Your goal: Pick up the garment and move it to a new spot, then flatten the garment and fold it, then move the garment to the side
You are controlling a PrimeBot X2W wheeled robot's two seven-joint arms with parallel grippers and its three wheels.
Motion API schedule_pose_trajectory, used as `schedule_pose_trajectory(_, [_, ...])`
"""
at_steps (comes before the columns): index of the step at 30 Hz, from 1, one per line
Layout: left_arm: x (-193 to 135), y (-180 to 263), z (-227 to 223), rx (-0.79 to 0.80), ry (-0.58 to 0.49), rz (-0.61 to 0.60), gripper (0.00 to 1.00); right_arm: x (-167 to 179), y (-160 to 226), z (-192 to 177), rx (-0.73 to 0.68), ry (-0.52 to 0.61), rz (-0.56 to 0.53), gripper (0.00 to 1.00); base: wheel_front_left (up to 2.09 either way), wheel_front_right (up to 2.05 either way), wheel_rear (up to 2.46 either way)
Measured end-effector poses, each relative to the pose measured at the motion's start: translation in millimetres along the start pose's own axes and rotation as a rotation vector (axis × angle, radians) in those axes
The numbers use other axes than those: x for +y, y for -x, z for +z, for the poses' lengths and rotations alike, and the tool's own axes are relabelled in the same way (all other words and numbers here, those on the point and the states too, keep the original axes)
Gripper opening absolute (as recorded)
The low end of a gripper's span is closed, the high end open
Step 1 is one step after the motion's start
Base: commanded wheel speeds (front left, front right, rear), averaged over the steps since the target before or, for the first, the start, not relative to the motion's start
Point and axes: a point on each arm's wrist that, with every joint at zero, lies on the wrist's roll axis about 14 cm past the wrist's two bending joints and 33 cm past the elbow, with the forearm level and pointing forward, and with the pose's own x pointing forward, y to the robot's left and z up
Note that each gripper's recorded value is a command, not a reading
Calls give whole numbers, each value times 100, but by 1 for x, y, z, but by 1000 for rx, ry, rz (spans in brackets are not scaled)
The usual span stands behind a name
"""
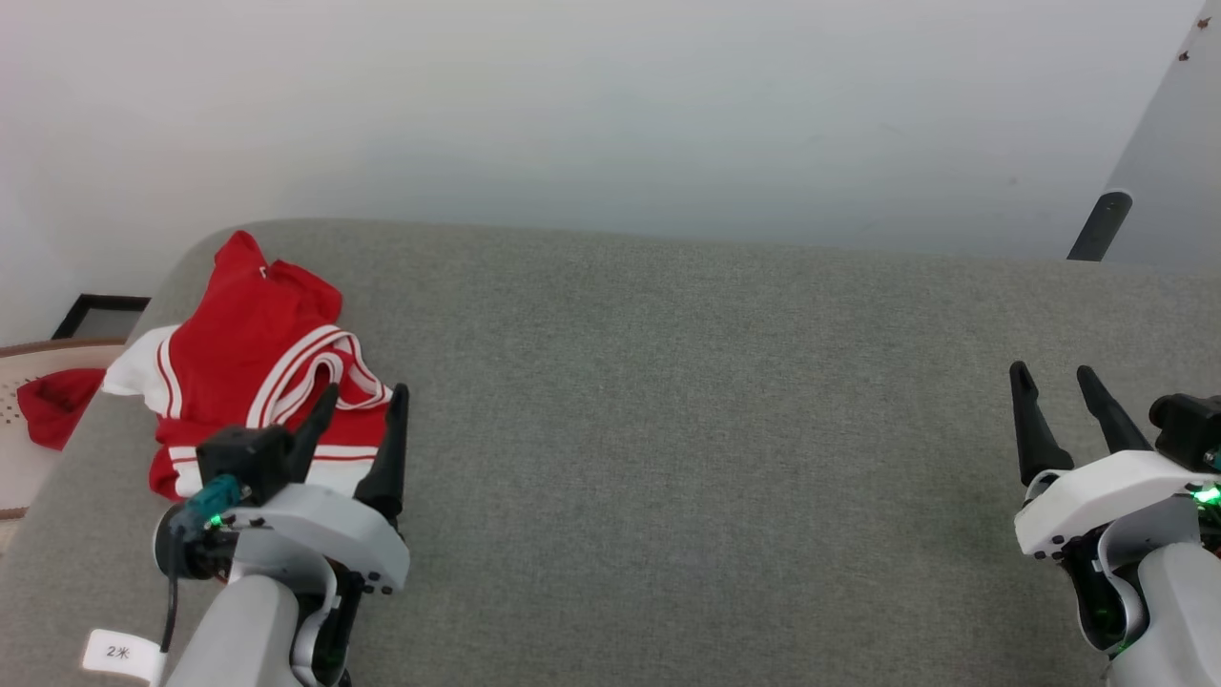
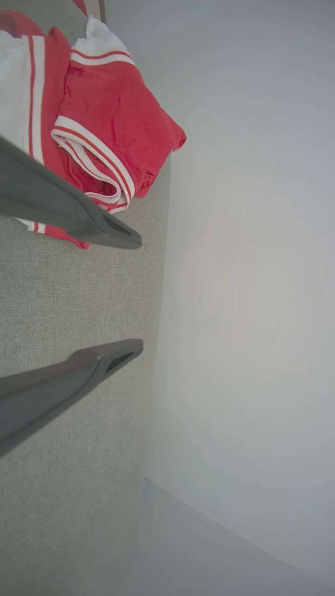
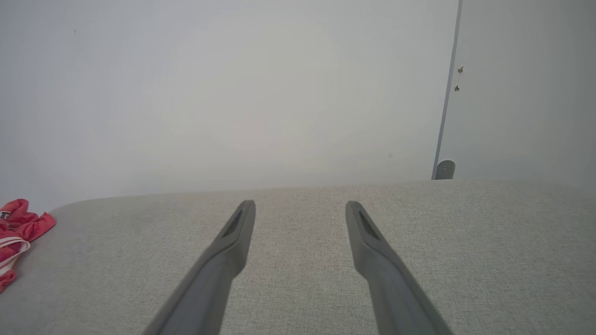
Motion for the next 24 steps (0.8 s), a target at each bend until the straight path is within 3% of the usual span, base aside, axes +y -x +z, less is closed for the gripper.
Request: schedule_pose_trajectory(24, [3,-2,0,-10,-156,-21,100,0,0,5,-29,114,12,100,0,0,0])
